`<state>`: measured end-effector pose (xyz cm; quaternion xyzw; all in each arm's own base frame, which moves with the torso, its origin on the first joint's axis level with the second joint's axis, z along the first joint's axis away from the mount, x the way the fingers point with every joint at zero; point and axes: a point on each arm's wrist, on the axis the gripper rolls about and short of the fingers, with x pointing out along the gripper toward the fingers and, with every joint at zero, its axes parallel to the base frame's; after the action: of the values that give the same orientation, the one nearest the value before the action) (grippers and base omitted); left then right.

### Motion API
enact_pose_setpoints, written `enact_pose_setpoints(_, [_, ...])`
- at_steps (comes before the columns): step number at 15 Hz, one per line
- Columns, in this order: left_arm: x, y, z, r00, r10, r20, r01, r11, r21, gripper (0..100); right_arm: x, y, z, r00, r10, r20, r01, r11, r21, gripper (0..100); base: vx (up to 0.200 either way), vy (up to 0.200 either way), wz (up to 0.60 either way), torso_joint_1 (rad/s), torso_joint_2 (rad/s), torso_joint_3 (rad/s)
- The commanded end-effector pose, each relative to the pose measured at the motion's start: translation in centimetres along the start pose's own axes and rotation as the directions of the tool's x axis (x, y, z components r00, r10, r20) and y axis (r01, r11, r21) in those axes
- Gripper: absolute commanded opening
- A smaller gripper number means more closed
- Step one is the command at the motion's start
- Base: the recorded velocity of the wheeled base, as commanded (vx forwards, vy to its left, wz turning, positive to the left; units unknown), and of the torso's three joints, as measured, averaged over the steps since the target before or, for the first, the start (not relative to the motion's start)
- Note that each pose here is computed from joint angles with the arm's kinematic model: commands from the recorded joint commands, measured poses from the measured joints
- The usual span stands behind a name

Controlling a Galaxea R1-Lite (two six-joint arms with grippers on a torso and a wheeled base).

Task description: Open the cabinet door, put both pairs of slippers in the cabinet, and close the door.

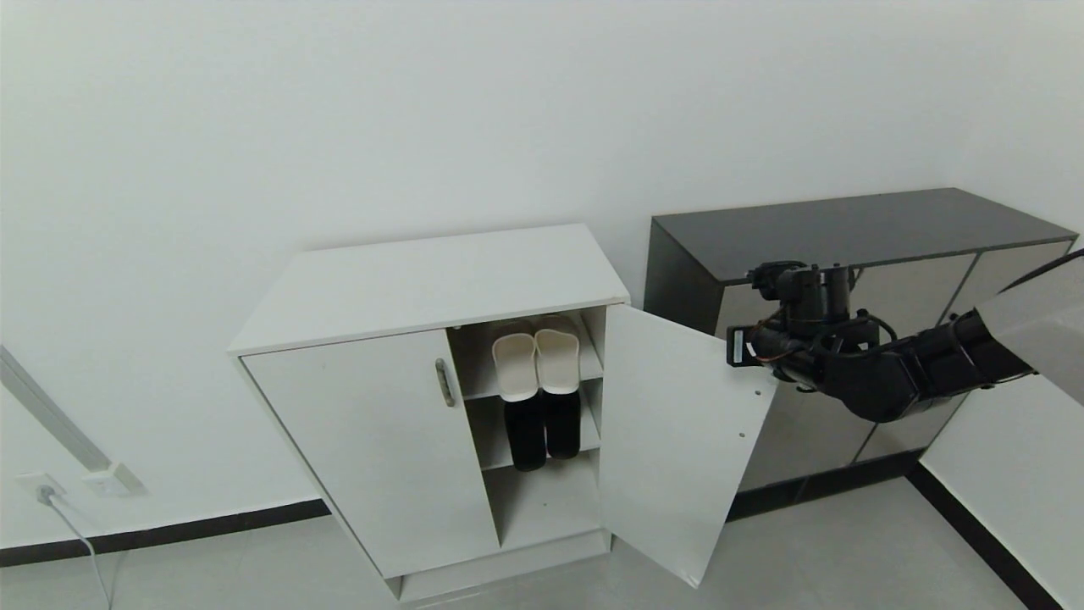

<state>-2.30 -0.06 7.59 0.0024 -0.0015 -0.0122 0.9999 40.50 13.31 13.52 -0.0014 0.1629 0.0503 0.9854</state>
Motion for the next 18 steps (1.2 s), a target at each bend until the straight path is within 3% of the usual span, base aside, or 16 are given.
enact_pose_setpoints(1, [0.0, 0.0, 0.0, 1.0, 0.0, -0.001, 0.0, 1.0, 0.0, 0, 0.0, 0.0, -0.2, 1.0, -0.002, -0.008, 0.002, 1.0, -0.002, 0, 0.0, 0.0, 0.0, 0.0, 0.0, 0.0])
enact_pose_setpoints(4, [0.0, 0.0, 0.0, 1.0, 0.0, -0.001, 0.0, 1.0, 0.0, 0, -0.5, 0.3, -0.7, 1.0, 0.006, -0.025, -0.007, 1.0, -0.009, 0, 0.0, 0.0, 0.0, 0.0, 0.0, 0.0])
enact_pose_setpoints(10, [0.0, 0.0, 0.0, 1.0, 0.0, -0.001, 0.0, 1.0, 0.0, 0, -5.4, 4.0, -2.0, 0.992, 0.113, -0.06, -0.117, 0.992, -0.055, 0, 0.0, 0.0, 0.0, 0.0, 0.0, 0.0])
enact_pose_setpoints(15, [0.0, 0.0, 0.0, 1.0, 0.0, -0.001, 0.0, 1.0, 0.0, 0, -10.3, 7.2, -2.6, 0.964, 0.257, -0.066, -0.26, 0.965, -0.045, 0, 0.0, 0.0, 0.0, 0.0, 0.0, 0.0])
enact_pose_setpoints(18, [0.0, 0.0, 0.0, 1.0, 0.0, -0.001, 0.0, 1.0, 0.0, 0, -11.8, 7.9, -2.7, 0.945, 0.323, -0.059, -0.327, 0.942, -0.078, 0, 0.0, 0.0, 0.0, 0.0, 0.0, 0.0])
